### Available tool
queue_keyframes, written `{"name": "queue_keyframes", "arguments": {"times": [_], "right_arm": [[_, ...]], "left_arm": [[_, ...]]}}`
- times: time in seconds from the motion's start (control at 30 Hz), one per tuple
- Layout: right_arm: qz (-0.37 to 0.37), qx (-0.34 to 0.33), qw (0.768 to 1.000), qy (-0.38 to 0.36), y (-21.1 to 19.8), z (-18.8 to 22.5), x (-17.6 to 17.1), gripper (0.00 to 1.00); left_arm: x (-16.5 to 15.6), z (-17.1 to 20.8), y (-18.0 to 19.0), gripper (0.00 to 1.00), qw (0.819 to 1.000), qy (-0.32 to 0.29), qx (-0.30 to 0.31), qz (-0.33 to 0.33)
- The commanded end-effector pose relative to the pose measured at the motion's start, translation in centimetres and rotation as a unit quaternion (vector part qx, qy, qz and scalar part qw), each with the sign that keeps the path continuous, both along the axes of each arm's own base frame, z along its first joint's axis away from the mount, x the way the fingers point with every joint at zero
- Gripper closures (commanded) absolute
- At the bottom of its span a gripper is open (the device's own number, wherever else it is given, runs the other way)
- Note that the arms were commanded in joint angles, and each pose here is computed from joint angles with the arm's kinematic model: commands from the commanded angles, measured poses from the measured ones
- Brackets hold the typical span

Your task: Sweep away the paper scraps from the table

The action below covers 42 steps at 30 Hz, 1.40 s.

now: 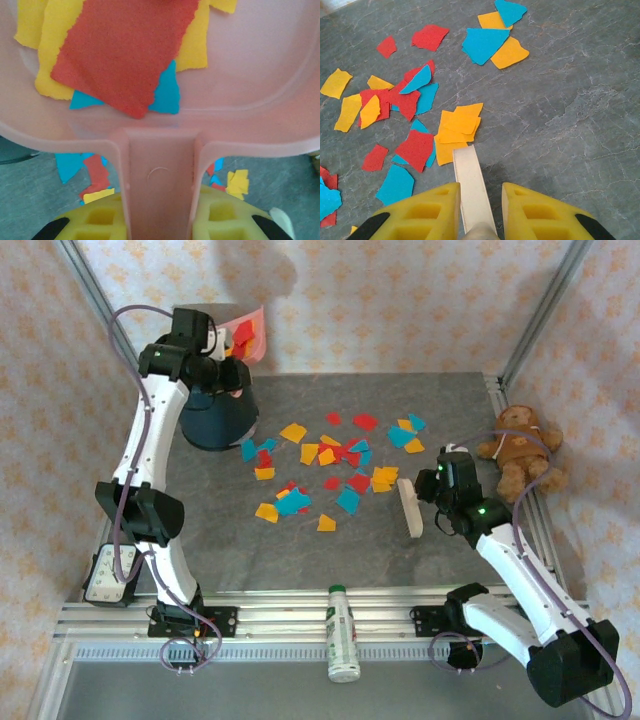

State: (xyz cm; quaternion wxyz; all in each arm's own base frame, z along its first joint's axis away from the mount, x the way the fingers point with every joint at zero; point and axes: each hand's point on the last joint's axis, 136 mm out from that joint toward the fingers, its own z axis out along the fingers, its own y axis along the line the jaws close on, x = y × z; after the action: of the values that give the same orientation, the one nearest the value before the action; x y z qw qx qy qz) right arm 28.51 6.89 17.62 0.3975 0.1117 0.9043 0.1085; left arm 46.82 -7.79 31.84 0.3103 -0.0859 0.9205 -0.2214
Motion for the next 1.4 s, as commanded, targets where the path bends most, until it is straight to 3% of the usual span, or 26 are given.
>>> {"name": "queue_keyframes", "arguments": {"times": [0.0, 0.3, 0.63, 0.83, 1.17, 1.37], "right_arm": [[-0.001, 0.008, 1.0, -0.018, 0.1, 1.0, 0.6, 1.0], [0.001, 0.008, 1.0, -0.015, 0.2, 0.9, 0.5, 1.0], [0.003, 0.007, 1.0, -0.013, 0.2, 0.9, 0.4, 1.0], [0.004, 0.007, 1.0, -0.011, 0.2, 0.9, 0.3, 1.0], [0.005, 0.003, 1.0, -0.011, 0.1, 0.9, 0.3, 1.0], [0.005, 0.002, 1.0, -0.008, 0.1, 0.7, 0.3, 1.0]], "left_arm": [[1.7, 1.7, 0.2, 1.0, 0.998, -0.026, -0.057, 0.015], [3.9, 3.4, 1.1, 1.0, 0.985, -0.042, -0.163, 0.049], [6.6, 2.7, 1.4, 1.0, 0.962, -0.034, -0.258, 0.079], [7.4, 2.7, 1.6, 1.0, 0.953, -0.037, -0.289, 0.089], [8.5, 3.3, 1.7, 1.0, 0.922, -0.047, -0.371, 0.102], [8.3, 6.6, 1.7, 1.0, 0.882, -0.079, -0.453, 0.102]]}}
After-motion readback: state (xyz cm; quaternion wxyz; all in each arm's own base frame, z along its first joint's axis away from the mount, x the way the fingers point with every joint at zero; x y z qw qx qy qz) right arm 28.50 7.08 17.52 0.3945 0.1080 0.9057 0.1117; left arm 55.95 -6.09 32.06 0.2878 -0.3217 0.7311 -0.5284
